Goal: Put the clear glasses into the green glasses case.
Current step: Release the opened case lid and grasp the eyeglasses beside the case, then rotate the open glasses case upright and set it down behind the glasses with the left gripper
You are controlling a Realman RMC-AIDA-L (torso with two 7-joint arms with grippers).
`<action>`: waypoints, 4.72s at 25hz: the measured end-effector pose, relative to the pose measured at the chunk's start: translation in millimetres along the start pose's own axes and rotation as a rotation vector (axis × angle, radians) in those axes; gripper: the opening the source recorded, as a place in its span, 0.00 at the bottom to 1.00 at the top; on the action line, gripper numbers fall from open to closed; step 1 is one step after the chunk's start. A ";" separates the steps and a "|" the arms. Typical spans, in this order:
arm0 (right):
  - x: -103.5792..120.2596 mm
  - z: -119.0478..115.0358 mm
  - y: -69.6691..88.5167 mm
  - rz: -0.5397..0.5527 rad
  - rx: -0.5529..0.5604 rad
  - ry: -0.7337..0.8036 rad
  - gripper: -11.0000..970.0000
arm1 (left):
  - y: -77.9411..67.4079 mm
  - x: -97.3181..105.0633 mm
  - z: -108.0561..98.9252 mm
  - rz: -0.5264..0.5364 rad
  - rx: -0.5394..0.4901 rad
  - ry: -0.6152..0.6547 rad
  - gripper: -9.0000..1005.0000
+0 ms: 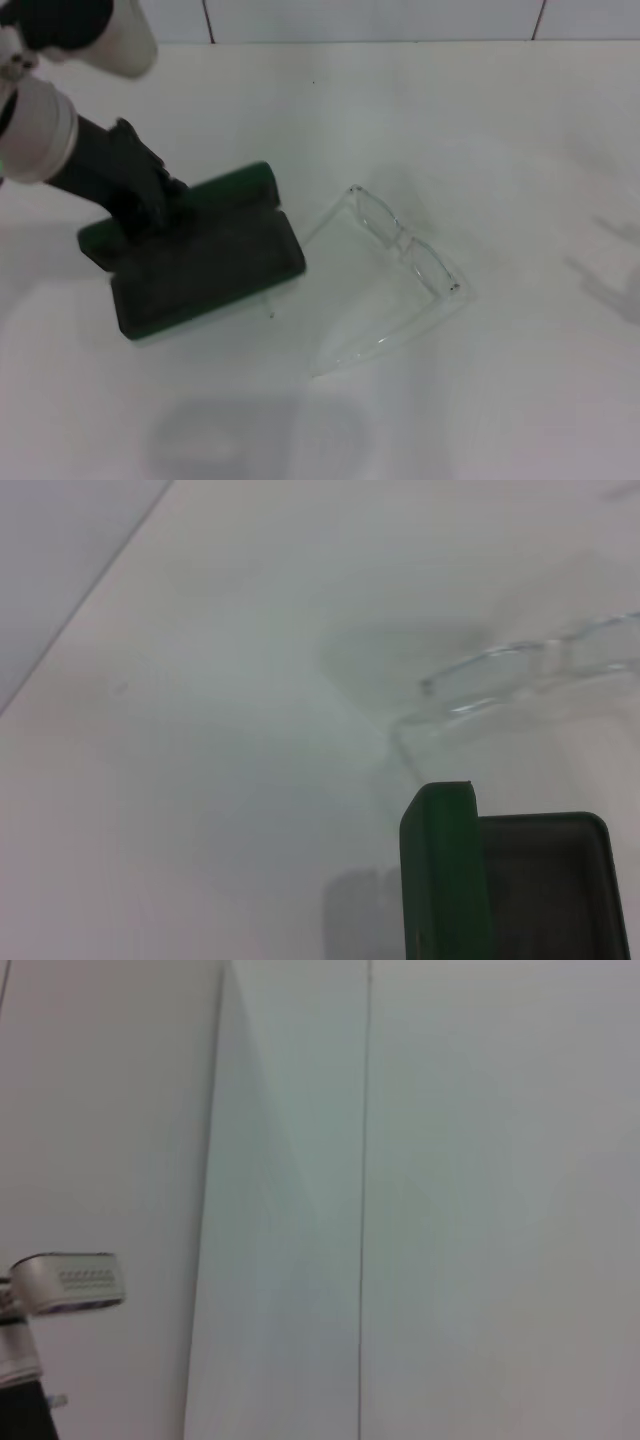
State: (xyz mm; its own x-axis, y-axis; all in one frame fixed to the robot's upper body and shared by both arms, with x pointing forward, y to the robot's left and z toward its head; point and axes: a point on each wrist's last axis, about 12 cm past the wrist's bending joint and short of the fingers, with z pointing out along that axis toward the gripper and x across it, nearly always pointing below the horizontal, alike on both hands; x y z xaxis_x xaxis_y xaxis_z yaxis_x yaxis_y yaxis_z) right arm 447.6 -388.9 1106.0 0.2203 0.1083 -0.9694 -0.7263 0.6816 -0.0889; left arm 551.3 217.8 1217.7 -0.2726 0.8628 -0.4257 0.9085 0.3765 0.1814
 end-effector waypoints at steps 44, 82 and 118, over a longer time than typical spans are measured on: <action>-45.0 313.0 27.3 0.251 -0.207 1.293 0.56 | -0.3 23.7 -47.1 -0.088 -0.129 -0.384 0.21; 15.6 335.7 55.3 0.215 -0.216 1.373 0.42 | -5.9 29.7 -29.2 -0.044 -0.082 -0.365 0.21; 25.5 310.3 53.9 0.154 -0.245 1.317 0.13 | -10.2 45.9 -29.3 -0.092 -0.086 -0.353 0.21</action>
State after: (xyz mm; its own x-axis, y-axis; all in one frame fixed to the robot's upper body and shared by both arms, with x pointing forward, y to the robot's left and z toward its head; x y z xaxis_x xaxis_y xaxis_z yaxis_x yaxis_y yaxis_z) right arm 616.1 -124.8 1147.5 -0.5572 -0.6929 -0.4576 -0.8139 0.5650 0.1354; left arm 520.3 263.5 1222.3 -0.2122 0.6599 -0.7208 0.8512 0.4871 0.1954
